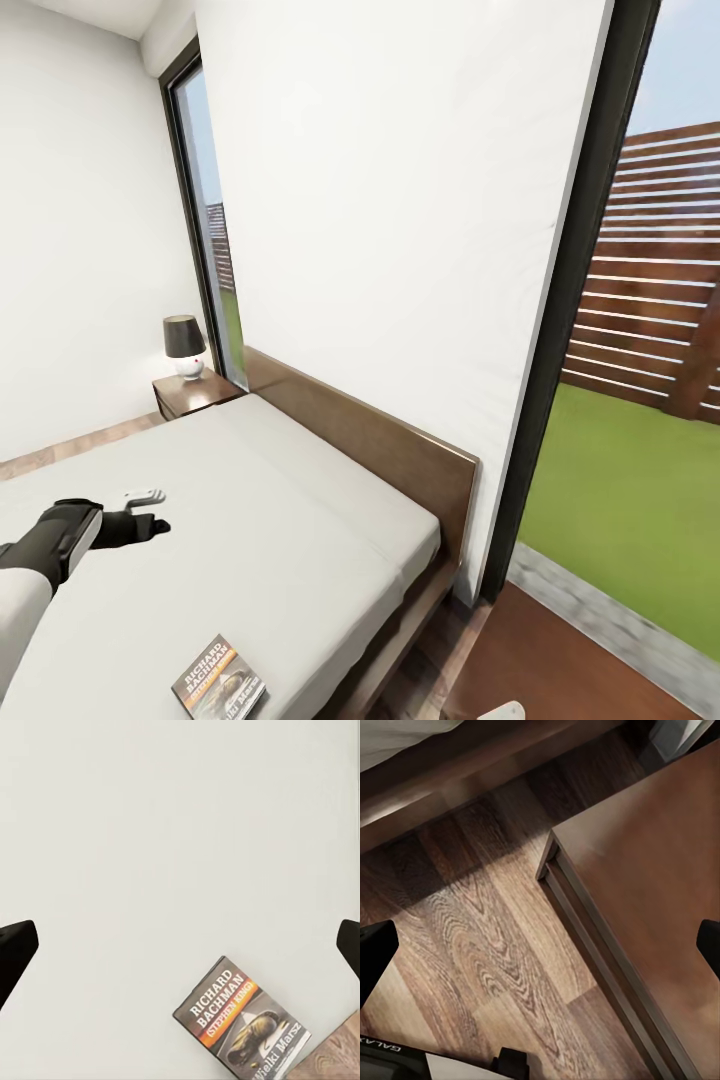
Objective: In the bedroom, move the book from the bed onto either nightstand, and place the two sandals side by side next to the bed.
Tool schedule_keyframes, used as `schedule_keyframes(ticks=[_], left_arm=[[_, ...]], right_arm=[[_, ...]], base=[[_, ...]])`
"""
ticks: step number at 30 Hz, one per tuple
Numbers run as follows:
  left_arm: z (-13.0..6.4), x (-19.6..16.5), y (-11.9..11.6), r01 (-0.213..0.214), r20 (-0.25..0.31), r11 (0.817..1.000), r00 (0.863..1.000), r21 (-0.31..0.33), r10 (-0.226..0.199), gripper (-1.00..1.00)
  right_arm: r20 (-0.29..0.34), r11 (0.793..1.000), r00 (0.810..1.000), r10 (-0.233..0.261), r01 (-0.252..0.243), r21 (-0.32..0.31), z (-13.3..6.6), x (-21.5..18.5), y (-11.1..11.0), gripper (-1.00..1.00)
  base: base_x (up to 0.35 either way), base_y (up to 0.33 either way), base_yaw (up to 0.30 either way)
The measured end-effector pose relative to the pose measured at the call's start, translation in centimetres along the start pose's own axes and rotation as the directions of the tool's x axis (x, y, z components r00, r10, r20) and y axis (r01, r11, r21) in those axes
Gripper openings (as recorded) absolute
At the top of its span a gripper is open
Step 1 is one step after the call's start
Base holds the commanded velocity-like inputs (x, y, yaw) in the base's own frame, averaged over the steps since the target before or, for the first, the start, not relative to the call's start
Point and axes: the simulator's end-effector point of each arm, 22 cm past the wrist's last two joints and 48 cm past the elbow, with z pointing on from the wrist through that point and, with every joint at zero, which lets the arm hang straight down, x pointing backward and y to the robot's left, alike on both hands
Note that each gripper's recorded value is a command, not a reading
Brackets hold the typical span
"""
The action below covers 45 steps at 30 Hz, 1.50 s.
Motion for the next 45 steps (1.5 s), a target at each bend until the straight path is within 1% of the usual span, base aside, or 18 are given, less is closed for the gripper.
schedule_keyframes(ticks=[9,12,14,19,20,26,29,35,38,42,45], left_arm=[[0.0,0.2,-0.2,-0.009,-0.010,1.000,1.000,0.009,0.009,1.00],[0.0,0.3,-0.3,-0.009,-0.013,1.000,1.000,0.012,0.009,1.00],[0.0,0.4,-0.3,-0.009,-0.017,1.000,1.000,0.014,0.009,1.00],[0.1,0.9,-0.6,0.002,-0.043,1.000,0.999,0.025,-0.001,1.00],[0.0,0.9,-0.6,0.002,-0.043,1.000,0.999,0.025,-0.001,1.00],[-0.2,1.9,-1.7,0.034,-0.096,0.997,0.995,0.073,-0.027,1.00],[-0.3,2.1,-1.9,0.043,-0.110,0.995,0.993,0.087,-0.034,1.00],[-0.4,2.6,-1.8,0.053,-0.127,0.994,0.991,0.091,-0.041,1.00],[-0.4,2.8,-1.7,0.055,-0.136,0.994,0.990,0.089,-0.043,1.00],[-0.4,3.2,-1.7,0.063,-0.152,0.994,0.987,0.088,-0.049,1.00],[-0.5,3.5,-1.7,0.071,-0.166,0.994,0.985,0.087,-0.056,1.00]], right_arm=[[-0.002,1.000,1.000,0.000,0.000,-0.001,0.0,0.1,0.0,1.00],[-0.011,1.000,1.000,0.006,-0.006,0.000,0.0,0.5,0.0,1.00],[-0.030,1.000,0.999,0.011,-0.011,0.000,-0.1,1.4,0.1,1.00],[-0.108,1.000,0.994,0.023,-0.023,0.000,-0.5,5.1,0.2,1.00],[-0.109,1.000,0.994,0.023,-0.023,0.000,-0.5,5.1,0.3,1.00],[-0.196,0.999,0.980,0.033,-0.033,0.004,-1.4,9.4,0.3,1.00],[-0.221,0.999,0.975,0.036,-0.035,0.005,-1.7,10.6,0.4,1.00],[-0.256,0.999,0.966,0.043,-0.042,0.009,-2.3,12.8,0.7,1.00],[-0.263,0.998,0.963,0.061,-0.059,0.015,-2.5,13.2,0.7,1.00],[-0.266,0.994,0.958,0.106,-0.102,0.031,-2.6,13.5,0.7,1.00],[-0.266,0.992,0.955,0.128,-0.122,0.039,-2.6,13.6,0.6,1.00]], base=[[0.000,0.000,0.000],[0.000,0.000,0.000],[0.000,0.000,0.000],[0.000,0.000,0.000],[0.000,0.000,0.000],[0.000,0.000,0.000],[0.000,0.000,0.000],[0.000,0.000,0.000],[0.000,0.000,0.000],[0.000,0.000,0.000],[0.000,0.000,0.000]])
